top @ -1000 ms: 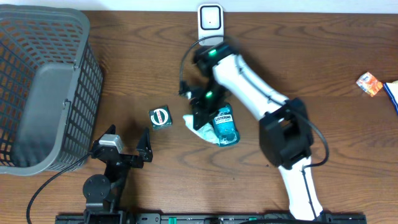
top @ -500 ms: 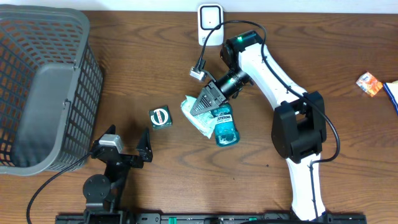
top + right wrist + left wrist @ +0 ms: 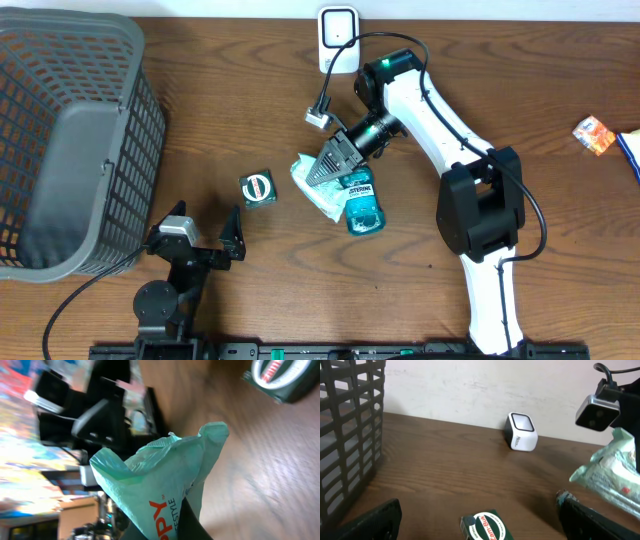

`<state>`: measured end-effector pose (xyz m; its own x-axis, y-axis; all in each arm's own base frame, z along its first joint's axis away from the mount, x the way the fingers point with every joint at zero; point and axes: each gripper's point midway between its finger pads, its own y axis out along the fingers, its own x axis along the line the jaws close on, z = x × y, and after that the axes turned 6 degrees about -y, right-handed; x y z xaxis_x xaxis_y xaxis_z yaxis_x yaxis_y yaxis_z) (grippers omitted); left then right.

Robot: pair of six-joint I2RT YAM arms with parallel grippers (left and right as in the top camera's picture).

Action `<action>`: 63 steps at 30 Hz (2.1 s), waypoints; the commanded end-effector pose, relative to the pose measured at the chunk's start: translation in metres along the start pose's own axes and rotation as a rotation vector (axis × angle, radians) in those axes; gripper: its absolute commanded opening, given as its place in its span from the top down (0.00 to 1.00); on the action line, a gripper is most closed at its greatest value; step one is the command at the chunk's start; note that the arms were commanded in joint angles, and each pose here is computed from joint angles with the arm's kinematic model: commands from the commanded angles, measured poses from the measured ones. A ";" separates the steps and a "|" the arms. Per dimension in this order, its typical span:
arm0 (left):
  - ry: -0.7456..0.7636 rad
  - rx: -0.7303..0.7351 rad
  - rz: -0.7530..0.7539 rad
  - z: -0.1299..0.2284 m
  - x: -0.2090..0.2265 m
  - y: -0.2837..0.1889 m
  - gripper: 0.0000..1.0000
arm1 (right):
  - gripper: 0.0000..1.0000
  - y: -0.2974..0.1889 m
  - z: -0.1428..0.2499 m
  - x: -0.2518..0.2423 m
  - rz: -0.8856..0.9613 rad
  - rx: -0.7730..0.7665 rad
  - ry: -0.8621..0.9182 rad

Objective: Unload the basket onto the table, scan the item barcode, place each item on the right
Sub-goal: 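Lift the wipes pack and hold it against the scanner window, then carry the wipes pack to the right side and release it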

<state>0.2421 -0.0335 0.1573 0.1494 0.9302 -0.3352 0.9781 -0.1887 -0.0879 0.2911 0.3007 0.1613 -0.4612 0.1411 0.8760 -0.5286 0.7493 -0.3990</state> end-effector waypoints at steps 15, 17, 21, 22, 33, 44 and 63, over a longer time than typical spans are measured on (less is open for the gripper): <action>0.002 0.043 -0.006 0.014 0.004 0.001 0.02 | 0.99 -0.109 -0.073 -0.178 1.116 -0.154 0.010; 0.002 0.043 -0.006 0.014 0.004 0.001 0.02 | 0.99 -0.130 -0.094 -0.185 1.216 -0.243 -0.017; 0.001 0.044 -0.007 0.015 0.004 0.001 0.03 | 0.99 -0.162 -0.137 -0.187 1.346 -0.418 -0.121; 0.001 0.044 -0.007 0.015 0.004 0.001 0.02 | 0.99 -0.168 -0.148 -0.185 1.365 -0.464 -0.151; 0.002 0.043 -0.006 0.014 0.004 0.001 0.02 | 0.99 -0.205 -0.220 -0.194 1.511 -0.795 -0.403; 0.002 0.043 -0.006 0.014 0.004 0.001 0.02 | 0.99 -0.242 -0.219 -0.183 1.675 -0.857 -0.327; 0.002 0.043 -0.006 0.014 0.004 0.001 0.02 | 0.99 -0.470 0.087 -0.232 2.097 -0.433 0.613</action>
<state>0.2421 -0.0335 0.1571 0.1490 0.9301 -0.3356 0.9780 -0.1887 -0.0886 0.6009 -0.0803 0.1018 0.1722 0.7675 -0.6175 0.5062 -0.6067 -0.6130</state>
